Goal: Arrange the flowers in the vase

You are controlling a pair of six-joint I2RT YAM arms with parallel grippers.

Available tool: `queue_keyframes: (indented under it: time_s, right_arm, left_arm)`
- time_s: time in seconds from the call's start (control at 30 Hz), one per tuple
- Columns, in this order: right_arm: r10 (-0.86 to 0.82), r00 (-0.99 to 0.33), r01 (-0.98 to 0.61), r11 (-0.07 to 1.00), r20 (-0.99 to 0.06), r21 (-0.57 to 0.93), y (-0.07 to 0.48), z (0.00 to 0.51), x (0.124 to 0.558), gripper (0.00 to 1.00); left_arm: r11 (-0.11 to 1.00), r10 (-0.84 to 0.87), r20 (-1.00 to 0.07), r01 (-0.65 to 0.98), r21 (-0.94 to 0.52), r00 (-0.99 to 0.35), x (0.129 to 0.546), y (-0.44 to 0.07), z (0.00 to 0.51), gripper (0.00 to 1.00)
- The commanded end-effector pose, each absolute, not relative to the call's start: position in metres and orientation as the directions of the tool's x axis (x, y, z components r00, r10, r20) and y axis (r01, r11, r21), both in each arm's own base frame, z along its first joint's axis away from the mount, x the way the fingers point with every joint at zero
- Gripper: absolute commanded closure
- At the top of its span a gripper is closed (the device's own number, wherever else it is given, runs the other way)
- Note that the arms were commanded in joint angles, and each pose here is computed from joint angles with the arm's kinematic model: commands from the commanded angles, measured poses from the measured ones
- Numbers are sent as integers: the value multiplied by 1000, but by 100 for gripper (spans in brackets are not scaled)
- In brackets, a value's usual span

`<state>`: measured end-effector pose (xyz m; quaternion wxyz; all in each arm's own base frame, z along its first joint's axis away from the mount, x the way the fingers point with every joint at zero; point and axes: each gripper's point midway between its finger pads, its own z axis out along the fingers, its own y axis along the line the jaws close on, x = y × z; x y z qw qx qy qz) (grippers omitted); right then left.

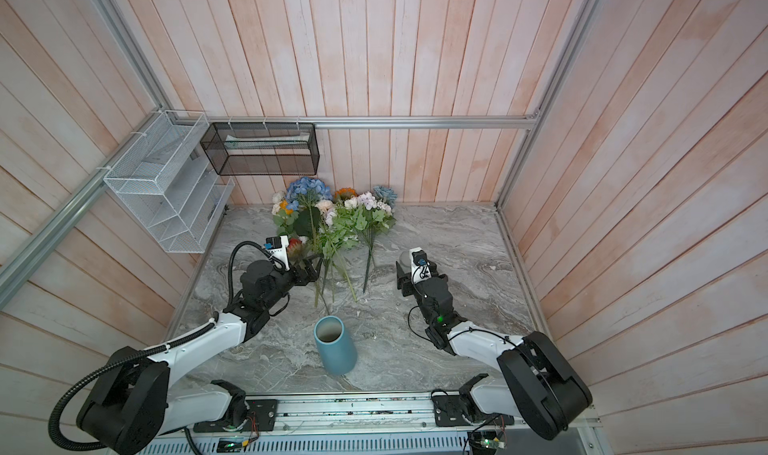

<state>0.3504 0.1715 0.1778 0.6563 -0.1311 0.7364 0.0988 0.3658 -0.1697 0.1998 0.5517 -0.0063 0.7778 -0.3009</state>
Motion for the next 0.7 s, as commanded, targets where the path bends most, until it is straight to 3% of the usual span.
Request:
queue_keyframes:
  time_s: [0.0,0.2,0.67]
  right_arm:
    - [-55,-74,-349,937,-996,-25,178,187,355,18]
    - [-21,-99,-346,938,-995,15,175,196,350,2]
    - [-6,-154,-402,914,-988,57,167,273,315,3]
  left_arm:
    - [844,-313,-870,307,-439,-382,360,-163,196,0]
    - [858,-304,-878,295,-421,-369,360,-158,196,0]
    - [839,-424,-837,198,-507,-345,383,-102,212,0]
